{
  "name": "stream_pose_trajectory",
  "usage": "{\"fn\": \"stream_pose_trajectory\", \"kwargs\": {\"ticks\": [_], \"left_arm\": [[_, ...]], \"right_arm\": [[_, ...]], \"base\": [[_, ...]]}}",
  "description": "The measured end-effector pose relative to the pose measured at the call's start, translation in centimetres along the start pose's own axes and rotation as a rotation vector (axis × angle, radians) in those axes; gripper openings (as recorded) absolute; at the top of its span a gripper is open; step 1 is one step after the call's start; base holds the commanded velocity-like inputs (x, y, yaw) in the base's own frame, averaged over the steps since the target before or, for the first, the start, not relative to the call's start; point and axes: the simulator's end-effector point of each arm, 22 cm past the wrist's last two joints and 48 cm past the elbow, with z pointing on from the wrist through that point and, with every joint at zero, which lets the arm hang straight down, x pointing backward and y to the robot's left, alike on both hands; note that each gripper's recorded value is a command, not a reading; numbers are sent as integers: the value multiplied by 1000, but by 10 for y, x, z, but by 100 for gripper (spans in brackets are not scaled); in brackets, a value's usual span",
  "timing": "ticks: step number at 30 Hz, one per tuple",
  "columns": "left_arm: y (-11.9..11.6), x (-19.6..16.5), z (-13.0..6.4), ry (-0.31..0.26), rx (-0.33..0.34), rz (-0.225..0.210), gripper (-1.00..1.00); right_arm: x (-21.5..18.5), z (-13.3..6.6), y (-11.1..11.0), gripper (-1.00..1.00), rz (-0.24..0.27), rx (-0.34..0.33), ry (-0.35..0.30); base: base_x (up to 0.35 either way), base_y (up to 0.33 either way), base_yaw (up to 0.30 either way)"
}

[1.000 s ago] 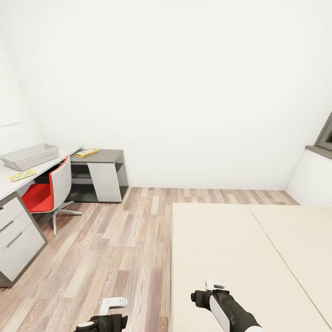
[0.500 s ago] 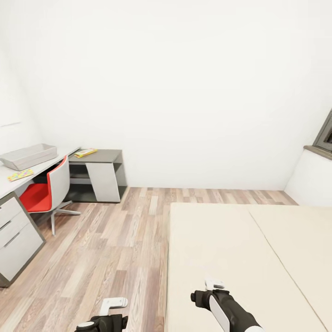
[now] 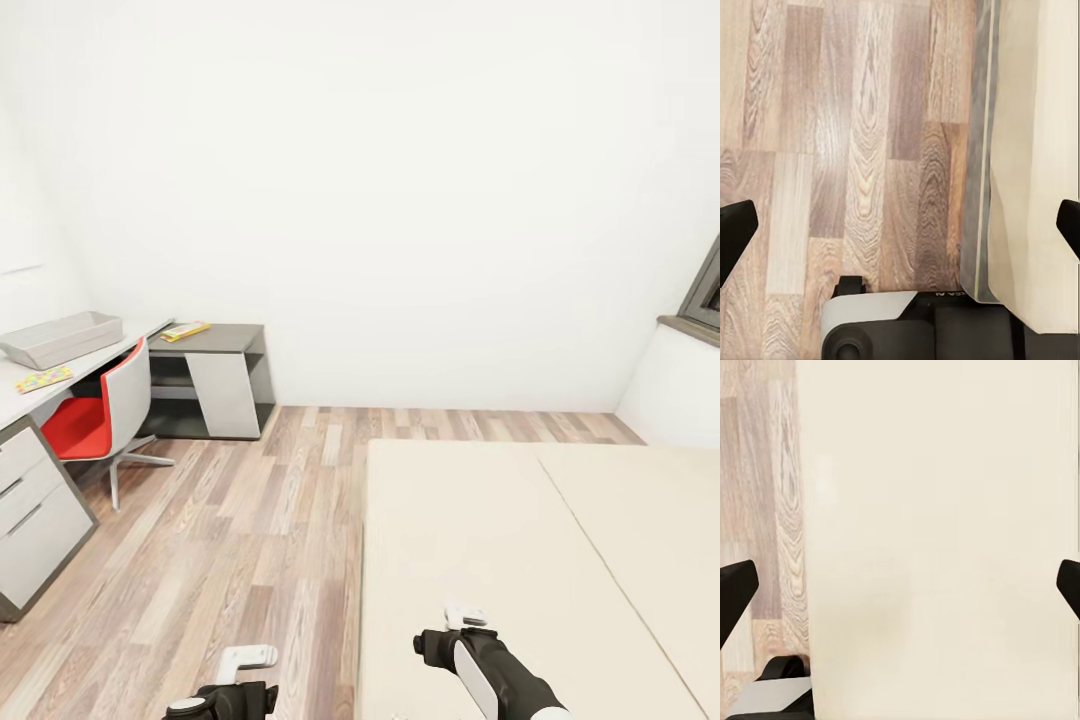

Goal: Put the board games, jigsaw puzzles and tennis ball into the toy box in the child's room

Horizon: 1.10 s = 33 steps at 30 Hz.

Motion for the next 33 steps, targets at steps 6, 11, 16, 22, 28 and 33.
{"fn": "stream_pose_trajectory", "kwargs": {"ticks": [6,11,16,22,28,33], "left_arm": [[0,0,0,0,0,0,100],[0,0,0,0,0,0,100],[0,0,0,0,0,0,100],[0,0,0,0,0,0,100],[0,0,0,0,0,0,100],[-1,0,0,0,1,0,100]], "right_arm": [[0,0,0,100,0,0,0],[0,0,0,100,0,0,0],[0,0,0,100,-1,0,0],[0,0,0,100,-1,0,0],[0,0,0,100,-1,0,0],[0,0,1,100,-1,-1,-1]], "base": [[-57,-95,0],[-9,-15,0],[-1,-2,0],[0,0,0],[0,0,0],[0,-15,0]]}}
